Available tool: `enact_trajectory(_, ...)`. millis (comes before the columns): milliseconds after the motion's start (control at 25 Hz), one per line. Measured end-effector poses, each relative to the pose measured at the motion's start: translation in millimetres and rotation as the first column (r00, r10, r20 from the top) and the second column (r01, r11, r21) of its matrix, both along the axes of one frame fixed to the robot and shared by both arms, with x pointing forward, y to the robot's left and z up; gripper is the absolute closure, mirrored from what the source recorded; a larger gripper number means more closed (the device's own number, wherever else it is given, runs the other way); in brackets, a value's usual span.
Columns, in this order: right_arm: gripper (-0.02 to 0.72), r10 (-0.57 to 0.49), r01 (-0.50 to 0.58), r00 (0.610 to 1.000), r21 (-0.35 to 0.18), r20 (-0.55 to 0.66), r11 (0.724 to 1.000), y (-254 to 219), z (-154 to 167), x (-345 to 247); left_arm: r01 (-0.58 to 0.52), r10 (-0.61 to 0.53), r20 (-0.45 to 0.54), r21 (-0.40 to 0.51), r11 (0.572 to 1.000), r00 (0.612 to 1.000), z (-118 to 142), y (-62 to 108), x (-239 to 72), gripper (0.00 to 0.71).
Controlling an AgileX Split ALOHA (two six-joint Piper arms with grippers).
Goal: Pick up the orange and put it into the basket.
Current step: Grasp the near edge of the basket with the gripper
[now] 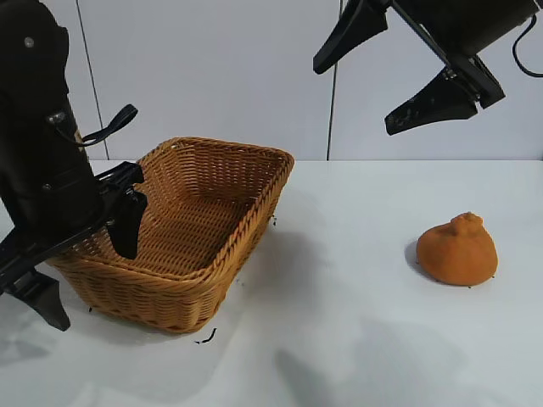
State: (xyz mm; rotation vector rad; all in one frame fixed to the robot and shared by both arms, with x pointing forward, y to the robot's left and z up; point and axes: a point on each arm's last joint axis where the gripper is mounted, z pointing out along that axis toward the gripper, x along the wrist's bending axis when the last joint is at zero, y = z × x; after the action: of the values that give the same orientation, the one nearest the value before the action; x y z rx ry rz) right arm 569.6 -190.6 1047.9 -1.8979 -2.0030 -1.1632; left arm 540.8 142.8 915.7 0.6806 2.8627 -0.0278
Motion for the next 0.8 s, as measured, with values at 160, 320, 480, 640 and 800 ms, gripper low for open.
enact_trajectory(160, 0.008, -0.002, 0.002, 1.000, 0.000, 0.002, 1.000, -0.1, 0.1, 0.2, 0.009, -0.009, -0.002, -0.002, 1.000, 1.000, -0.1, -0.4, -0.2, 0.114)
enact_trajectory(320, 0.008, -0.013, 0.013, 1.000, -0.001, 0.012, 1.000, -0.5, 0.4, 1.5, 0.015, -0.016, -0.007, -0.009, 1.000, 1.000, -0.1, -1.1, -0.7, 0.193)
enact_trajectory(480, 0.008, -0.015, 0.015, 1.000, -0.001, 0.014, 1.000, -0.6, 0.5, 1.7, 0.017, -0.017, -0.007, -0.009, 1.000, 1.000, -0.1, -1.1, -0.7, 0.294)
enact_trajectory(640, 0.008, -0.016, 0.016, 1.000, -0.001, 0.015, 1.000, -0.7, 0.5, 1.8, 0.017, -0.017, -0.007, -0.008, 1.000, 1.000, -0.1, -1.0, -0.8, 0.469)
enact_trajectory(800, 0.008, -0.016, 0.016, 1.000, -0.001, 0.015, 1.000, -0.7, 0.5, 1.8, 0.005, -0.005, -0.016, -0.009, 1.000, 1.000, -0.3, -0.9, -1.5, 0.586)
